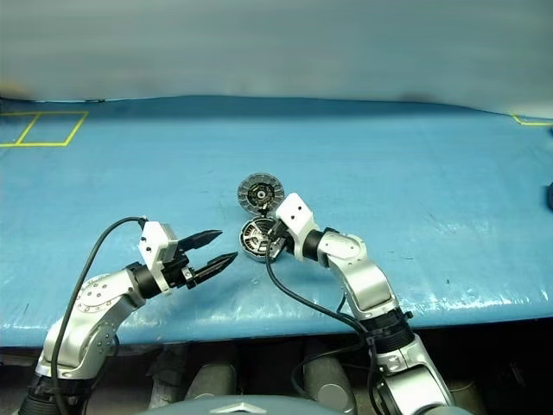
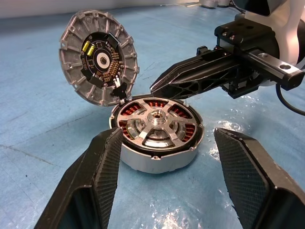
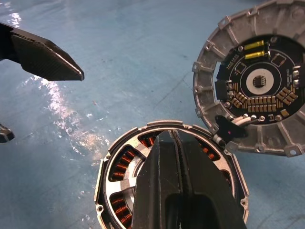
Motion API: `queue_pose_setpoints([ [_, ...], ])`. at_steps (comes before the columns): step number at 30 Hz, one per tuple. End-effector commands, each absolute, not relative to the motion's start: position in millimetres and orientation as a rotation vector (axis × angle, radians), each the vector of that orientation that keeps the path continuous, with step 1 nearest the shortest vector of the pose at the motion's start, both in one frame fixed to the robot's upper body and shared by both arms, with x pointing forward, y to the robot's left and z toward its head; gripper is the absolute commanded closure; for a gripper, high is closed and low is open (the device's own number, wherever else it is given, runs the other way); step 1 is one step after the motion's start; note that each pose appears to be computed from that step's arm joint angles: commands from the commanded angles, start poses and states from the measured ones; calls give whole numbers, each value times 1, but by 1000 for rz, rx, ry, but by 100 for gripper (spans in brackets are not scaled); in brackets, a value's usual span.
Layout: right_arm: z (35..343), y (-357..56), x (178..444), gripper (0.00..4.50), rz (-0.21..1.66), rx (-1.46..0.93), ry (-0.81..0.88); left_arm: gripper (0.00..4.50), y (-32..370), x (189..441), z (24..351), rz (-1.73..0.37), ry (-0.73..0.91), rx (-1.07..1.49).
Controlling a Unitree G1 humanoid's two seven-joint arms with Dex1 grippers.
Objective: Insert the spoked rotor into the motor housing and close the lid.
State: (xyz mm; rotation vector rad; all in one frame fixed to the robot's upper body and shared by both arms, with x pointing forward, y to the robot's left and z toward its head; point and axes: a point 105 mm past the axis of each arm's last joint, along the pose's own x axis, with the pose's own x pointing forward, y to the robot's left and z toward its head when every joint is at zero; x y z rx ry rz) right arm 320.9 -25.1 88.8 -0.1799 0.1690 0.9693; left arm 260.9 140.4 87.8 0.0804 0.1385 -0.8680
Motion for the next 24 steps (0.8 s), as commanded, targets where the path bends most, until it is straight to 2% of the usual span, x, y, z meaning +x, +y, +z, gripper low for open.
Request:
queue_pose_setpoints([
  [1,88,-20,329,446,949,-240,145,119,139,260,88,-879,126,74],
  [6,59,-21,334,446,920,-358,229,119,138,259,86,-877,131,72],
  [10,34,-26,329,446,939,-489,300,119,137,258,87,-880,125,70],
  [15,33,-21,320,446,980,-453,298,119,139,257,86,-874,129,72],
  [17,47,-16,319,446,986,-376,231,119,139,258,86,-873,127,75],
  [20,86,-14,328,446,931,-209,89,119,139,260,88,-870,117,81],
  [24,119,-14,328,446,929,-141,-23,119,139,262,90,-870,108,88],
])
